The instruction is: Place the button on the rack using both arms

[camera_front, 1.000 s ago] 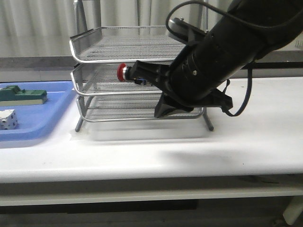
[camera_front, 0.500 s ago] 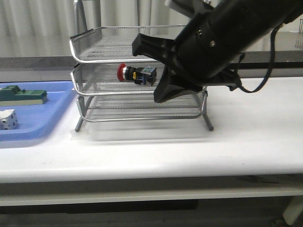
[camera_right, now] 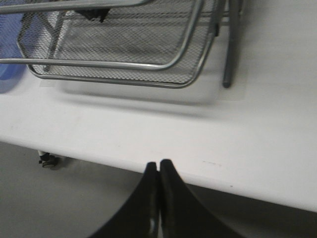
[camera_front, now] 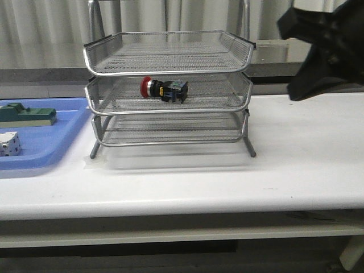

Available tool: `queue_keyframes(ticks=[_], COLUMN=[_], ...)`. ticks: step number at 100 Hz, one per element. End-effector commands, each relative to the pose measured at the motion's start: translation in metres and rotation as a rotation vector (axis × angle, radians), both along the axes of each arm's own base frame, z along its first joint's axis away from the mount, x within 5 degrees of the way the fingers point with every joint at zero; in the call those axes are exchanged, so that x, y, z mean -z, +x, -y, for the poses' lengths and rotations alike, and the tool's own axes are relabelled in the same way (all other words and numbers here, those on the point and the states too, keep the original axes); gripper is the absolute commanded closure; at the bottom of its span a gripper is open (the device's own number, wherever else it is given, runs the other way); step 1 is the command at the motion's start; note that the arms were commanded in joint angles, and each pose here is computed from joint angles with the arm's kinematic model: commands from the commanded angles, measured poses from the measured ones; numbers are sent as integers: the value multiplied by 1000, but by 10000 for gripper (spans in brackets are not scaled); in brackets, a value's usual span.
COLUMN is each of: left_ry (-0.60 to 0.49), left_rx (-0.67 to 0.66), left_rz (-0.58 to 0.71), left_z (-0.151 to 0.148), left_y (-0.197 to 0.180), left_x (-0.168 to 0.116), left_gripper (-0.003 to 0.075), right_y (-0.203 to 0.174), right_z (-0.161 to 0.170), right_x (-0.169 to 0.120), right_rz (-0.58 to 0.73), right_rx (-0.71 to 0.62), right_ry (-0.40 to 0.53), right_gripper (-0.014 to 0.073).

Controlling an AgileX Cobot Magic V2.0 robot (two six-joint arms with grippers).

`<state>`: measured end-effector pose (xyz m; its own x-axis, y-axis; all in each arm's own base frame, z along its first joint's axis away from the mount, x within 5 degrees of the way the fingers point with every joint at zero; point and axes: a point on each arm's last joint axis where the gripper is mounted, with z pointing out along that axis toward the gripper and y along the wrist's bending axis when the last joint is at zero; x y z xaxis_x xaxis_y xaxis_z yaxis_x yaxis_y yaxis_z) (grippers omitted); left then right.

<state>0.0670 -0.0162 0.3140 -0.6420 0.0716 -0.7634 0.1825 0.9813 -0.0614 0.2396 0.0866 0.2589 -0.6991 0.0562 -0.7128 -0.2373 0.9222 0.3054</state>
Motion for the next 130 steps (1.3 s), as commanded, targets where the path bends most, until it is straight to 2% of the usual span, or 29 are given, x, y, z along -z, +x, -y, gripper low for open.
queue_keyframes(ticks=[1,15,36,73,97,130], left_ry=[-37,-37,-37,-37,-37,-37], left_rx=[-12,-12,-12,-12,-12,-12], left_rz=[76,76,76,76,76,76], left_z=[1,1,1,1,1,1], left_y=[3,3,3,3,3,3], left_x=[-11,-11,-11,-11,-11,-11], left_gripper=[741,741,741,741,741,741], right_y=[-8,-27,-56,-118,-145,-146], right_z=[17,40,61,70,66,66], right_x=[-24,-37,-60,-93,-95,-94], right_rz=[113,155,217,387,387,374], right_rx=[29,48,94,123,82,74], right_ry=[-28,-104,-146,-180,-181,-182], right_gripper=[655,655,655,655,655,655])
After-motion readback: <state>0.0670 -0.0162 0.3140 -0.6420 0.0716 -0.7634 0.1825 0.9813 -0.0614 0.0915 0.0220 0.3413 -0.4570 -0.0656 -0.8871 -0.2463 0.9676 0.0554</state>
